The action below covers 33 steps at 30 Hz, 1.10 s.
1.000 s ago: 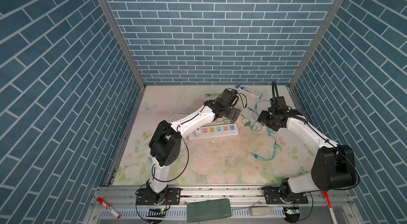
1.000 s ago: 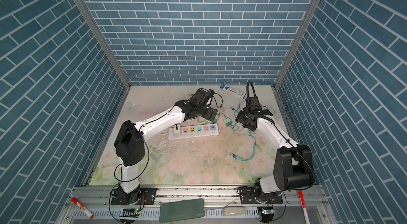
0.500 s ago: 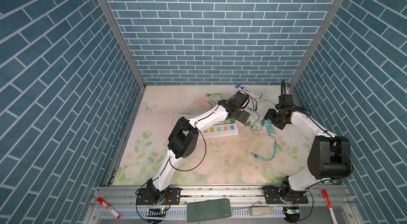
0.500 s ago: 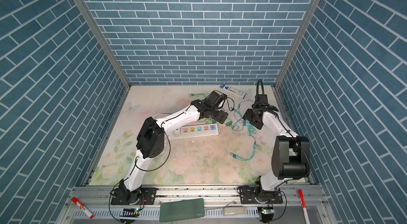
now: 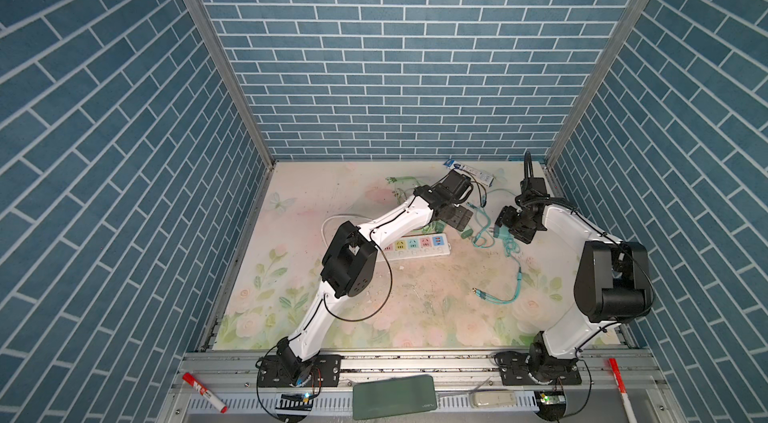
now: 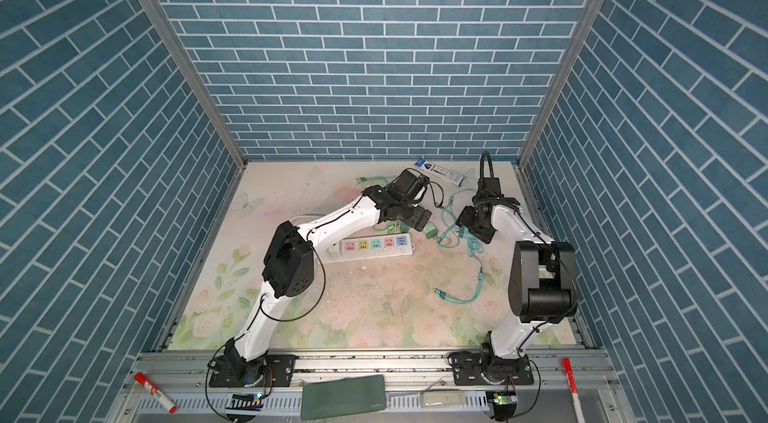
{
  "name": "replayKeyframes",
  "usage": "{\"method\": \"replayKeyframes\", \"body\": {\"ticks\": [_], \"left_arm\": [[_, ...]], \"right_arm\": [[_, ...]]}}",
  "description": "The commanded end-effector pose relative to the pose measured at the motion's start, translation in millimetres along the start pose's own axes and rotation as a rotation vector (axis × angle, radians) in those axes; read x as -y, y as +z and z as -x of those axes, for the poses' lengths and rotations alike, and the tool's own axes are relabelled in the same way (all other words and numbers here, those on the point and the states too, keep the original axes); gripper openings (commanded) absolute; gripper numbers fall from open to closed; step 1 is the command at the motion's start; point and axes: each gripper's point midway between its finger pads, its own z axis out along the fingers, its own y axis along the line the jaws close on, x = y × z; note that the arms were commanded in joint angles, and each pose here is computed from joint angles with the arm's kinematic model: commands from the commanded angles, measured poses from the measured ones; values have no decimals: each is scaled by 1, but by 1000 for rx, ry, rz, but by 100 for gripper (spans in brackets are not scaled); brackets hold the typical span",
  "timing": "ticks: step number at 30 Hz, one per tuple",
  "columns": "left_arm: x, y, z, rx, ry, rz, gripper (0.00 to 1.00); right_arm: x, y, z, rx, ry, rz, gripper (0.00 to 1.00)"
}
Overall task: Insert the plug
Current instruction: 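Move both grippers toward the teal chargers farther from the robot, then lower the left gripper and close it on the mint-green charger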
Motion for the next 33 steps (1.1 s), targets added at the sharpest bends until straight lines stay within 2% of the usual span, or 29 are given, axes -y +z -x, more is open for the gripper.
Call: {"method": "replayKeyframes", "body": {"ticks": [1, 9, 18, 33], "left_arm": [[-14, 21, -20, -78, -12, 50, 89], [-23, 39, -23, -122, -13, 64, 78], [-41, 50, -36, -162, -68, 89, 71], [-36, 62, -51, -215, -68, 56, 63]], "right_arm": [[-8, -6, 10, 21, -25, 15, 73], [0, -11, 11, 38, -12, 13, 73], [1, -11, 9, 40, -12, 32, 72], [2, -19, 7, 64, -4, 46, 72]]}}
